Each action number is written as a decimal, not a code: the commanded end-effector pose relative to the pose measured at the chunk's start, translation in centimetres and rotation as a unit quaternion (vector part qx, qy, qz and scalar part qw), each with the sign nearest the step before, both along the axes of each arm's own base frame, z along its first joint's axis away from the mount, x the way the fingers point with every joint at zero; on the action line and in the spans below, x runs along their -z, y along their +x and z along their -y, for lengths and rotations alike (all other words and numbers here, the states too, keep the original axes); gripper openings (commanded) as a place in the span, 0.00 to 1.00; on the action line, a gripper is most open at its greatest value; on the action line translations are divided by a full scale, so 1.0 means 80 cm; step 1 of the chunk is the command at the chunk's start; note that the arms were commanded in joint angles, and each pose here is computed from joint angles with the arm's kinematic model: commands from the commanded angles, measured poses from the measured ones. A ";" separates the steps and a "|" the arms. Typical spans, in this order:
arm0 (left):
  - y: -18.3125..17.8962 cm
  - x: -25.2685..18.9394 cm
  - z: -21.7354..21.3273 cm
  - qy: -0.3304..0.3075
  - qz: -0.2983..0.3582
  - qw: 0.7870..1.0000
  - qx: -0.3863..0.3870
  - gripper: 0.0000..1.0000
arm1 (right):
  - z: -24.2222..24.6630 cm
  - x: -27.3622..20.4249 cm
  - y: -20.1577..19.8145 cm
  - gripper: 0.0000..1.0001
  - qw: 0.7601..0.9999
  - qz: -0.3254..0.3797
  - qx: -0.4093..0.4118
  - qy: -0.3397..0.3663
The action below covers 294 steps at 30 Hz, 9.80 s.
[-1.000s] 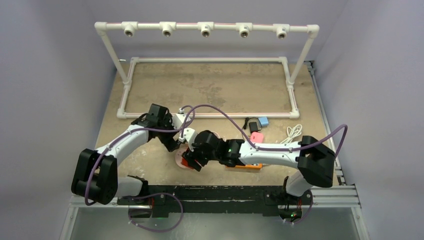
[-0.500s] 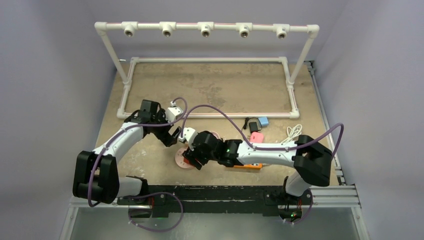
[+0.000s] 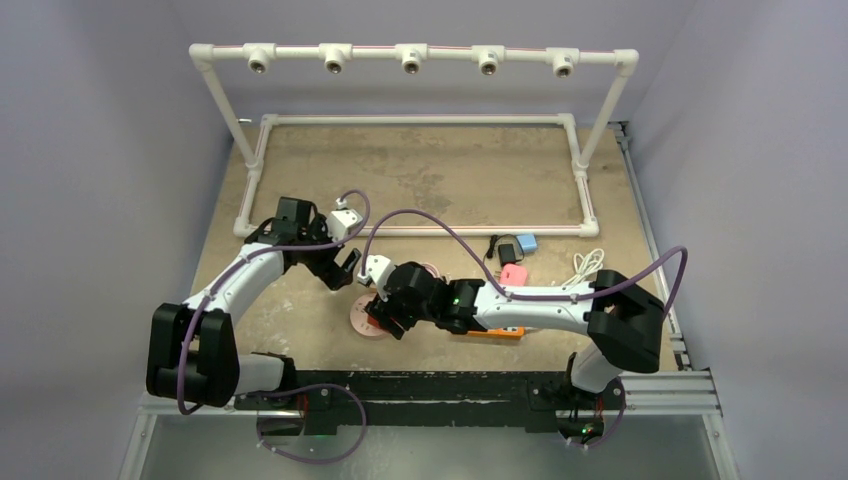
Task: Insert the plug
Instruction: Insert the plug into the socket, then pick up the plug from the center of the board.
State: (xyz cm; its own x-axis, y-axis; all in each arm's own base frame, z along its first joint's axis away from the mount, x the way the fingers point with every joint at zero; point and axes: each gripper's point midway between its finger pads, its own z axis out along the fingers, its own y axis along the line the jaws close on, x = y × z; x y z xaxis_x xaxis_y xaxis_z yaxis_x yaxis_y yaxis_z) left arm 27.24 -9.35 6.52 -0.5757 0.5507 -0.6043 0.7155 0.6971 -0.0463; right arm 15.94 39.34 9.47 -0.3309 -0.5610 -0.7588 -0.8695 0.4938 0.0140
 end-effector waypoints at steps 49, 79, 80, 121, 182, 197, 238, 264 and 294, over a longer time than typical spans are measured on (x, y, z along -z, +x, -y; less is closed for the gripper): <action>0.017 -0.072 0.019 -0.063 0.032 0.997 0.027 0.99 | 0.058 0.097 -0.003 0.00 0.994 0.015 0.004 -0.112; -0.024 -0.106 0.041 -0.102 0.008 0.986 0.131 0.99 | 0.011 0.124 0.000 0.00 0.998 -0.021 0.052 -0.025; -0.030 -0.105 0.040 -0.097 0.002 0.985 0.140 0.99 | 0.013 0.128 -0.001 0.00 0.998 -0.023 0.053 -0.028; -0.060 -0.016 0.031 -0.022 0.029 0.977 0.212 0.92 | 0.041 0.179 -0.018 0.04 0.995 -0.026 0.027 -0.096; -0.048 -0.041 0.032 -0.029 0.013 0.977 0.211 0.47 | -0.054 -0.037 0.084 0.38 0.969 -0.123 0.029 0.214; -0.053 -0.074 0.053 -0.082 0.014 0.972 0.218 0.61 | -0.033 0.001 0.094 0.32 0.982 -0.097 0.049 0.153; -0.038 -0.069 0.025 -0.020 -0.007 0.979 0.203 0.60 | -0.008 -0.092 0.149 0.83 0.979 -0.021 0.127 0.156; 0.013 -0.127 0.025 -0.023 0.051 0.989 0.134 0.65 | -0.039 0.000 0.187 0.90 0.985 0.006 0.127 0.120; 0.006 -0.125 0.022 -0.021 0.053 0.990 0.128 0.64 | -0.030 -0.010 0.175 0.89 0.977 0.036 0.165 0.134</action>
State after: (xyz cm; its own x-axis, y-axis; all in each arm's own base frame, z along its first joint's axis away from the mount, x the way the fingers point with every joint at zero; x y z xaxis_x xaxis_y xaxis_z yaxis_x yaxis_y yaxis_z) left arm 27.29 -11.35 15.25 -0.3804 0.6518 -0.6561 0.8766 0.4802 -0.0312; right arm 30.77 40.02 8.25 -0.4211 -0.2717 -0.8653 -0.6630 0.7433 0.0893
